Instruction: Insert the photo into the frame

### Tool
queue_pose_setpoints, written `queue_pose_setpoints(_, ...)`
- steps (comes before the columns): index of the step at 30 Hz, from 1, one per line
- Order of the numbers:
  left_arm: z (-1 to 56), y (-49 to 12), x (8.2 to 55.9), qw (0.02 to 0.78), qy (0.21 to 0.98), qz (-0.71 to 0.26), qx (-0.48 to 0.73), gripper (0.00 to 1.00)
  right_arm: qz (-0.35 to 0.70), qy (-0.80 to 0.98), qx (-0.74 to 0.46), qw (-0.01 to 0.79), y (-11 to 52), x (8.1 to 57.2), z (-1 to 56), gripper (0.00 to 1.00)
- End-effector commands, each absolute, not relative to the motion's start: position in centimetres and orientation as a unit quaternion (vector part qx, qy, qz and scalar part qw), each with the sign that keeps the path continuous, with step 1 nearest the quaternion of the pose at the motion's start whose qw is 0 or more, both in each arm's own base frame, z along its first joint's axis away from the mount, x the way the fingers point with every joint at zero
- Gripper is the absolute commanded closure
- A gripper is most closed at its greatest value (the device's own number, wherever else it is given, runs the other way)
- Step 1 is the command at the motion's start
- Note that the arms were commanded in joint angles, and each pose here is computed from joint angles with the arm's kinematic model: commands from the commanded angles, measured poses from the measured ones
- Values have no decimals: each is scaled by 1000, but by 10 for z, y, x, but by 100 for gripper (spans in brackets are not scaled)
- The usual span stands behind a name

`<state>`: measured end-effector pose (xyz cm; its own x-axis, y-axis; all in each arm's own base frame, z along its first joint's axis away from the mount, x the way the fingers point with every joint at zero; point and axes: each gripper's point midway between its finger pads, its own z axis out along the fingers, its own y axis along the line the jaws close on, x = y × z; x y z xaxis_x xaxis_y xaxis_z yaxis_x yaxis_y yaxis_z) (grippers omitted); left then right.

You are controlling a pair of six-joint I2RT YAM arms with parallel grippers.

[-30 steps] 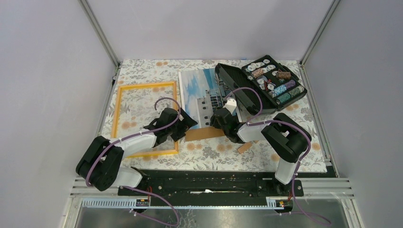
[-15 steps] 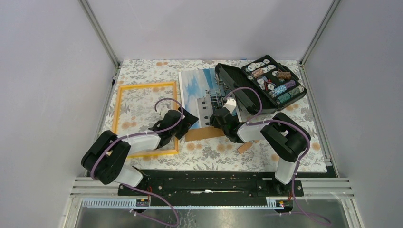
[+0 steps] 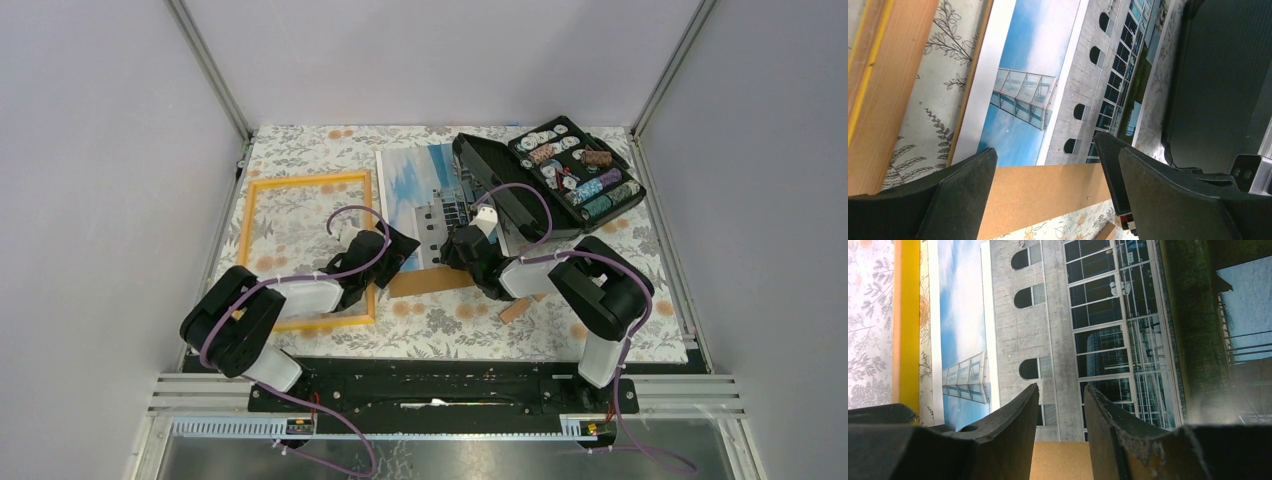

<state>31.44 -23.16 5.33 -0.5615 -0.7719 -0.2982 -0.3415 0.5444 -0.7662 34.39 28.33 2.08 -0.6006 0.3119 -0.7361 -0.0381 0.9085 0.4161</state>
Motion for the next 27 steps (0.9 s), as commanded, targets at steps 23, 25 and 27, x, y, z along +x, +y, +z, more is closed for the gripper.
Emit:
queue_pose_setpoints(23,22,-204,294,336,821,-260,-382,2,183,898,67,395,275,329,-8,54)
queue_pose_setpoints(25,22,-207,296,338,818,-269,-379,4,184,898,66,394,275,328,-8,54)
queue_pose_setpoints(27,21,-209,297,338,817,-273,-380,4,187,898,65,394,277,329,-8,54)
